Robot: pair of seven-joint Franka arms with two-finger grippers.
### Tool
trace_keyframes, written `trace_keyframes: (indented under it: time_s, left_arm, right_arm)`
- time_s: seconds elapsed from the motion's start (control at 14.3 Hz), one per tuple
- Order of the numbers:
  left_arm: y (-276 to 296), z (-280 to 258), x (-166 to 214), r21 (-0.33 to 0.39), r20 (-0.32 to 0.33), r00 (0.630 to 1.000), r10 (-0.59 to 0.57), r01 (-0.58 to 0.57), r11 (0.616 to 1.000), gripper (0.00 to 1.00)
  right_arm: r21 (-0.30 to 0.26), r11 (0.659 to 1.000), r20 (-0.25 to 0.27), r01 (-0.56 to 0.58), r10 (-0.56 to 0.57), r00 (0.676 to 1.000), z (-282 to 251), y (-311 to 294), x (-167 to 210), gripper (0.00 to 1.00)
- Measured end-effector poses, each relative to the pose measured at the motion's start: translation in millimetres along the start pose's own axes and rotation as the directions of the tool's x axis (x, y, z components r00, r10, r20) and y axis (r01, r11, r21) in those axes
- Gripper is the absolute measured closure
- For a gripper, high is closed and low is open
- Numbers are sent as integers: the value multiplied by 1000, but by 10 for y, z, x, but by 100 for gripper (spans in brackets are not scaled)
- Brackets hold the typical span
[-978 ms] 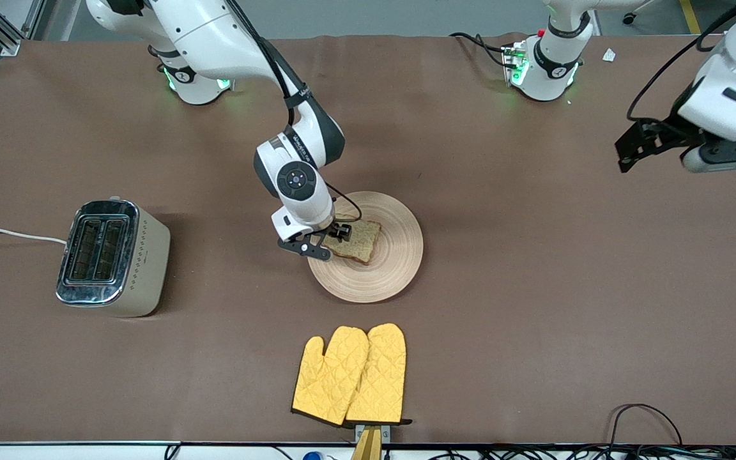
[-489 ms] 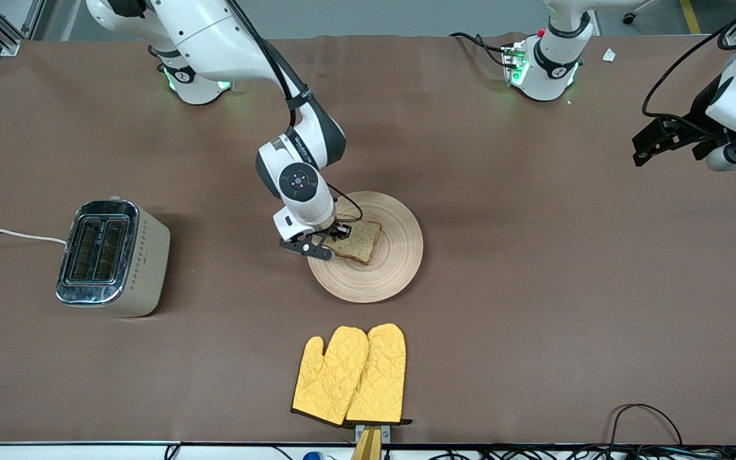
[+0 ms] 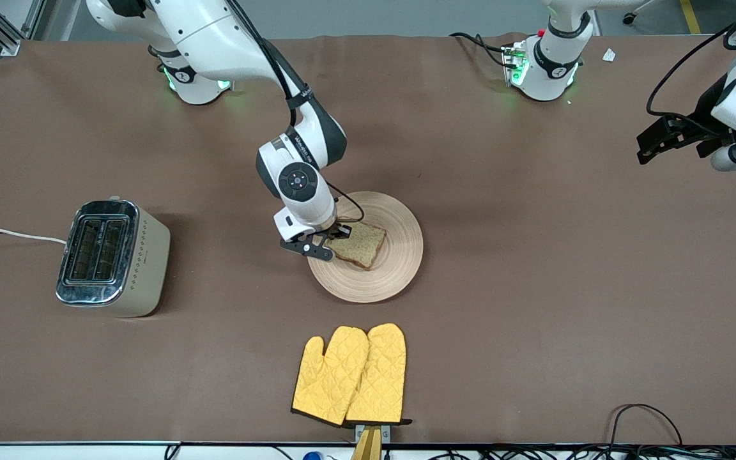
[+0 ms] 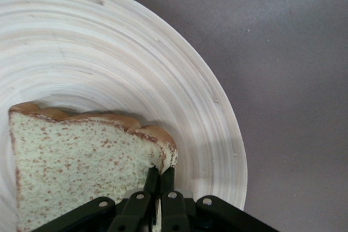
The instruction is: Move plate and put bread in toaster
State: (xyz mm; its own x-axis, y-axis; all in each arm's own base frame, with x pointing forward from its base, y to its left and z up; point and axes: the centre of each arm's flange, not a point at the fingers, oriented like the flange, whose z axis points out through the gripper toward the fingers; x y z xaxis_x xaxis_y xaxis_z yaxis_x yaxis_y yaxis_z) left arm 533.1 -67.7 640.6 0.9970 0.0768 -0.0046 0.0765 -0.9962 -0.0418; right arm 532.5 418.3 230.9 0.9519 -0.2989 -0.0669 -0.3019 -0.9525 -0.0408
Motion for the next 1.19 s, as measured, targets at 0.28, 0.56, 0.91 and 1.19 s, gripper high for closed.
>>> trace_keyframes:
  time_s: [0.28,0.56,0.91,1.19]
  left_arm:
    - [-1,-45,-4,-2,-9,1000,6,-6,1000,0]
    - [-1,-43,-2,-2,-9,1000,7,-7,1000,0]
    - [3,7,27,-1,0,1000,7,-7,1000,0]
    - [3,13,33,-1,1,1000,7,-7,1000,0]
  right_arm:
    - [-6,1000,14,4,-4,1000,-603,-148,143,95]
    - [-81,995,-6,55,-56,998,-1440,268,631,95]
    - [-337,906,87,254,-239,967,-2123,1310,1327,95]
    - [-533,761,202,369,-309,929,-2369,2019,1634,95]
